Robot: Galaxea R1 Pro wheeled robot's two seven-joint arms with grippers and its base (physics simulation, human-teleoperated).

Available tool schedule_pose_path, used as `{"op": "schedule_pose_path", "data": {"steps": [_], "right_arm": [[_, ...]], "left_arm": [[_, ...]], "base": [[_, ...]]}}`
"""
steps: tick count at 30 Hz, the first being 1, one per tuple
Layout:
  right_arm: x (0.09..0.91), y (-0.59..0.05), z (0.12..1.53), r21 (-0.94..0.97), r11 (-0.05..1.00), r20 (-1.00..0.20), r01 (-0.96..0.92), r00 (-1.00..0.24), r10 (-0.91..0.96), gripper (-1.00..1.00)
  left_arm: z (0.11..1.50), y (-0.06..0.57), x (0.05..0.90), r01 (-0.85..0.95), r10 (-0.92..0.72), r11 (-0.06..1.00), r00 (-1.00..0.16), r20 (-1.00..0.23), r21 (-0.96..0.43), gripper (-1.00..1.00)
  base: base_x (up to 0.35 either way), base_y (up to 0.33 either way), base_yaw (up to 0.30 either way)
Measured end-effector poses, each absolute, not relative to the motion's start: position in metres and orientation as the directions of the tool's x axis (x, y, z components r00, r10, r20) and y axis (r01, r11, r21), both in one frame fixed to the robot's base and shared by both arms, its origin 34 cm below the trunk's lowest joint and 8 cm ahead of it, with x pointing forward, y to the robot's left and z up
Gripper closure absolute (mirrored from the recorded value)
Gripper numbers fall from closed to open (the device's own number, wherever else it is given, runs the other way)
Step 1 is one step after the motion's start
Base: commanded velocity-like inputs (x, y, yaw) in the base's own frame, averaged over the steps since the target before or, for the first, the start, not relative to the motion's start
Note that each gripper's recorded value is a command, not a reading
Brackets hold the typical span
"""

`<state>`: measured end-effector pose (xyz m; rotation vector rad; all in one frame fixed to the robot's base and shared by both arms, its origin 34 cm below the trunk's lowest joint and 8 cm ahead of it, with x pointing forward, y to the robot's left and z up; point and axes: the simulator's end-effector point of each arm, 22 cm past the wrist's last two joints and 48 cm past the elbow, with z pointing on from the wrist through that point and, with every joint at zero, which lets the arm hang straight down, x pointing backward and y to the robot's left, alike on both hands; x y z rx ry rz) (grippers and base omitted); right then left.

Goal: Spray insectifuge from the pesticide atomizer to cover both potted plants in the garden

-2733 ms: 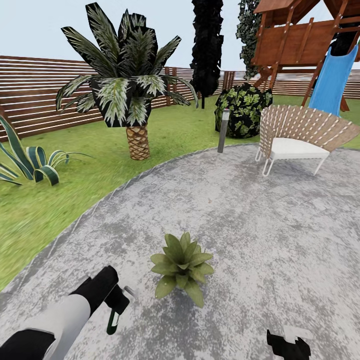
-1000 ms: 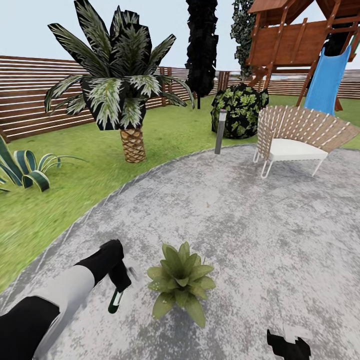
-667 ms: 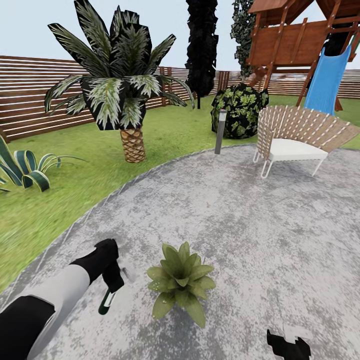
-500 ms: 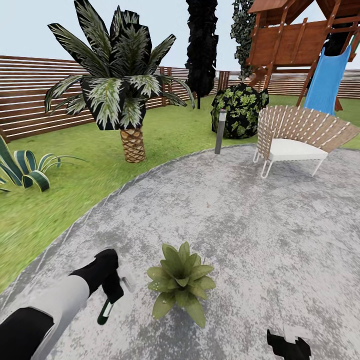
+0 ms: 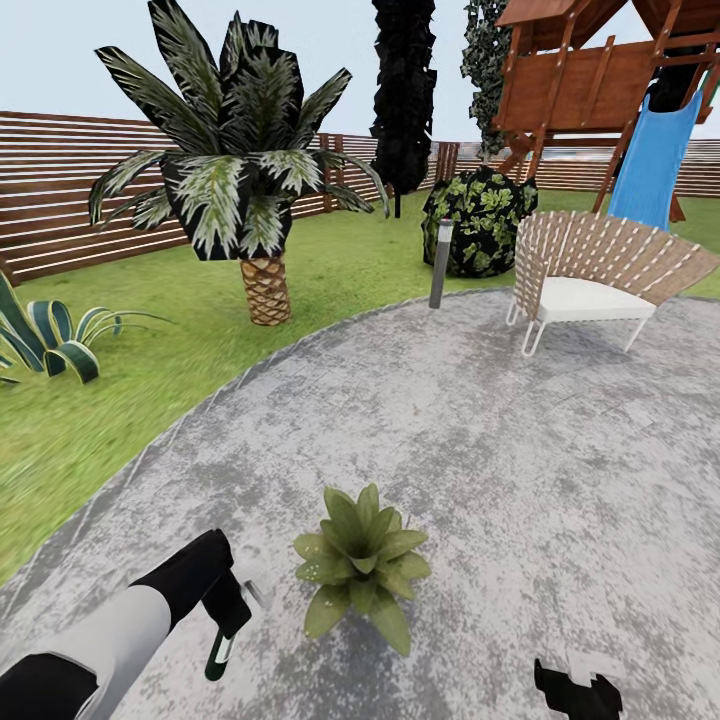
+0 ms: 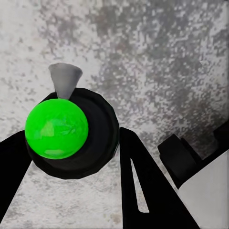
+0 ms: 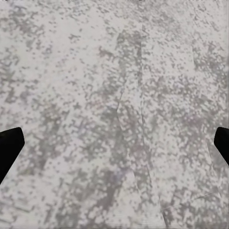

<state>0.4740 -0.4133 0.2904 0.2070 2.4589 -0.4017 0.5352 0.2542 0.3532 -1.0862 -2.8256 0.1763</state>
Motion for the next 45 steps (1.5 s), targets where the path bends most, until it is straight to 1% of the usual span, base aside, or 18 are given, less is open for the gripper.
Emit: {"op": "schedule_pose_path", "data": {"steps": [3, 8, 15, 18, 22, 25, 28, 33, 34, 38, 45], "right_arm": [[0.474, -0.414, 0.291, -0.236, 0.941, -0.614, 0.243, -0.788, 0.05, -1.0], [0.475, -0.414, 0.291, -0.236, 0.941, -0.614, 0.243, -0.788, 0.05, -1.0], [0.475, -0.414, 0.291, -0.236, 0.941, -0.613, 0.243, -0.788, 0.05, -1.0], [0.475, -0.414, 0.291, -0.236, 0.941, -0.613, 0.243, -0.788, 0.05, -1.0], [0.475, -0.413, 0.291, -0.235, 0.941, -0.613, 0.243, -0.788, 0.051, -1.0], [0.474, -0.412, 0.29, -0.234, 0.942, -0.613, 0.243, -0.789, 0.051, -1.0], [0.474, -0.412, 0.29, -0.234, 0.942, -0.612, 0.242, -0.789, 0.051, -1.0], [0.475, -0.413, 0.291, -0.234, 0.941, -0.614, 0.243, -0.787, 0.05, -1.0], [0.475, -0.413, 0.291, -0.234, 0.941, -0.615, 0.244, -0.787, 0.051, -1.0], [0.475, -0.414, 0.291, -0.236, 0.941, -0.615, 0.243, -0.787, 0.05, -1.0], [0.475, -0.413, 0.291, -0.235, 0.941, -0.614, 0.243, -0.787, 0.05, -1.0]], "left_arm": [[0.353, 0.254, 0.536, 0.659, 0.671, 0.738, -0.739, 0.058, -0.146, 1.0], [0.352, 0.255, 0.534, 0.658, 0.671, 0.739, -0.739, 0.064, -0.146, 1.0], [0.33, 0.248, 0.485, 0.627, 0.656, 0.748, -0.748, 0.103, -0.217, 1.0], [0.328, 0.238, 0.485, 0.598, 0.628, 0.766, -0.774, 0.079, -0.235, 1.0], [0.32, 0.214, 0.5, 0.623, 0.632, 0.771, -0.774, 0.038, -0.133, 1.0], [0.312, 0.208, 0.488, 0.611, 0.621, 0.779, -0.783, 0.04, -0.139, 1.0], [0.307, 0.206, 0.483, 0.566, 0.575, 0.81, -0.818, 0.017, -0.151, 1.0], [0.295, 0.215, 0.49, 0.57, 0.567, 0.819, -0.822, -0.055, -0.064, 1.0], [0.295, 0.214, 0.493, 0.521, 0.516, 0.85, -0.853, -0.077, -0.08, 1.0], [0.297, 0.212, 0.499, 0.5, 0.492, 0.862, -0.865, -0.094, -0.084, 1.0], [0.3, 0.211, 0.506, 0.427, 0.415, 0.897, -0.902, -0.119, -0.114, 1.0]], "base": [[0.072, -0.222, 0.092], [0.052, -0.158, 0.26], [0.002, -0.007, 0.264], [0.0, 0.0, 0.228], [0.0, 0.0, 0.044], [0.0, 0.0, 0.02], [0.0, 0.0, 0.195], [0.0, 0.0, 0.134], [0.0, 0.0, 0.004], [-0.087, -0.059, 0.046], [-0.238, -0.159, 0.252]]}}
